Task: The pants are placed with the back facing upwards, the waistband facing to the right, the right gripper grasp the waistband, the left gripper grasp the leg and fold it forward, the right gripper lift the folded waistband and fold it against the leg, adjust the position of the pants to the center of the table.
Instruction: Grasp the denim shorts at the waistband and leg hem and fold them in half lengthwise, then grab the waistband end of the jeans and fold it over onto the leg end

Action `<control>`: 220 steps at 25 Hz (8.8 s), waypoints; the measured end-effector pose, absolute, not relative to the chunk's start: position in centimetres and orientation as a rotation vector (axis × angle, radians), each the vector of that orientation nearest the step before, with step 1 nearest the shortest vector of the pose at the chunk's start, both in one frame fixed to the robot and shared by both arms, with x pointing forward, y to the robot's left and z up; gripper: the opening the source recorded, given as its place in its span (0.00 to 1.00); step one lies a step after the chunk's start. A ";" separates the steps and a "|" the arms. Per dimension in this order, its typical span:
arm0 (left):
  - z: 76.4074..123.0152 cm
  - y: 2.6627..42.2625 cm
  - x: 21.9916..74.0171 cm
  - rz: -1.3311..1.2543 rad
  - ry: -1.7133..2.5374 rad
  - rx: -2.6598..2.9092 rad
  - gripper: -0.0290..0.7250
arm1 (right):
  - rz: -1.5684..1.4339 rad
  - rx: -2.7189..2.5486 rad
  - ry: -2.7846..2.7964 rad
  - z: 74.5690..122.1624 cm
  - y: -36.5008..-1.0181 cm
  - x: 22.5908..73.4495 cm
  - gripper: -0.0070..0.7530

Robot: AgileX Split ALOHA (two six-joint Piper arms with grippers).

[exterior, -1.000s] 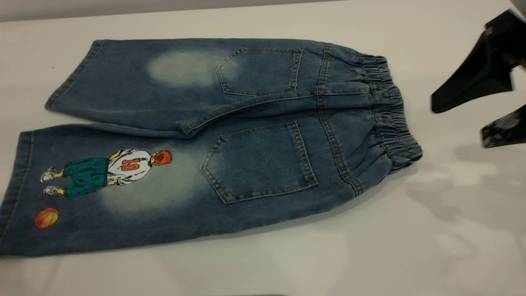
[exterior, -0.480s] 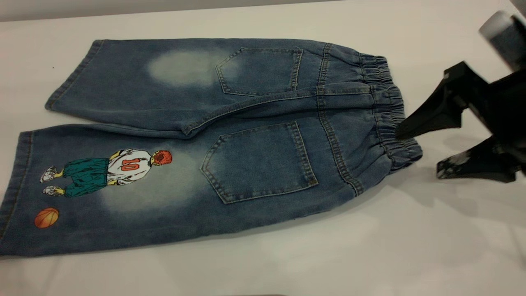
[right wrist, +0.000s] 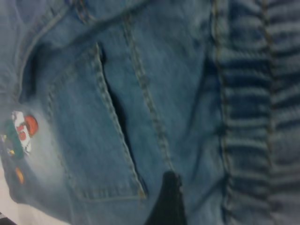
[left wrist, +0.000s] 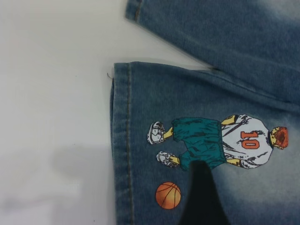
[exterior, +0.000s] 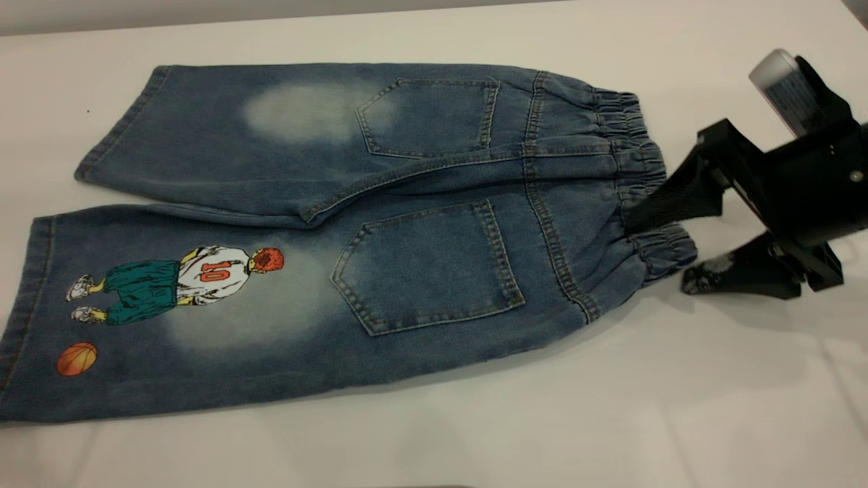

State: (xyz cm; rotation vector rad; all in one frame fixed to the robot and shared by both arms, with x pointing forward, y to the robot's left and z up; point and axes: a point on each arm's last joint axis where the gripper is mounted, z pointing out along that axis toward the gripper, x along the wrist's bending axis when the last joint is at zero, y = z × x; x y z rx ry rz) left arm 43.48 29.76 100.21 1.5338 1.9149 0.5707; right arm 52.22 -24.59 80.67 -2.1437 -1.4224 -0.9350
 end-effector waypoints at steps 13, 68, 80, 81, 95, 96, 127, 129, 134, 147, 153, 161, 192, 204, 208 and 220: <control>99.6 29.7 43.3 0.527 1.955 1.579 0.64 | -0.960 -2.106 -1.447 80.6 -24.4 52.4 0.06; 82.9 30.5 46.8 0.137 2.250 2.135 0.10 | -1.059 -1.938 -1.493 81.9 -23.6 52.3 0.06; 91.7 30.7 50.9 0.447 2.096 1.954 0.10 | -1.254 -1.845 -1.545 86.4 -23.4 54.1 0.06; 92.1 30.7 51.5 0.465 2.084 1.942 0.10 | -1.266 -1.842 -1.547 86.6 -23.4 54.5 0.06; 96.2 30.7 58.2 0.622 1.967 1.821 0.10 | -1.437 -1.918 -1.568 90.4 -24.0 60.9 0.06; 96.4 30.7 58.7 0.630 1.961 1.815 0.10 | -1.447 -1.932 -1.569 90.6 -24.1 61.3 0.06; 90.3 27.3 65.0 0.795 1.528 1.769 0.52 | -1.386 -2.276 -1.715 86.6 -27.1 66.9 0.81; 90.6 27.6 65.3 0.806 1.528 1.783 0.63 | -1.386 -2.278 -1.733 86.6 -27.4 67.0 0.86; 91.7 28.0 66.0 0.710 1.713 1.875 0.73 | -1.386 -2.147 -1.742 86.8 -27.2 66.5 0.84; 89.9 23.1 64.9 0.380 1.905 2.154 0.74 | -1.379 -1.694 -1.667 88.3 -23.5 64.5 0.73; 86.9 19.7 65.9 0.414 1.755 2.151 0.74 | -1.375 -1.686 -1.673 88.3 -23.1 64.4 0.73; 88.4 17.5 70.8 0.699 1.393 1.844 0.74 | -1.364 -1.682 -1.683 88.2 -23.2 64.4 0.73; 88.5 16.6 69.3 0.535 1.533 2.167 0.74 | -1.091 -2.132 -1.606 81.6 -25.2 65.0 0.79; 88.6 15.4 69.0 0.528 1.504 2.177 0.74 | -1.331 -2.047 -1.517 79.8 -24.7 66.2 0.66; 88.6 15.4 69.0 0.528 1.503 2.177 0.74 | -1.306 -2.078 -1.534 79.2 -24.9 66.4 0.28; 86.3 14.7 69.4 0.522 1.488 2.139 0.74 | -1.369 -1.933 -1.715 84.1 -24.6 68.0 0.08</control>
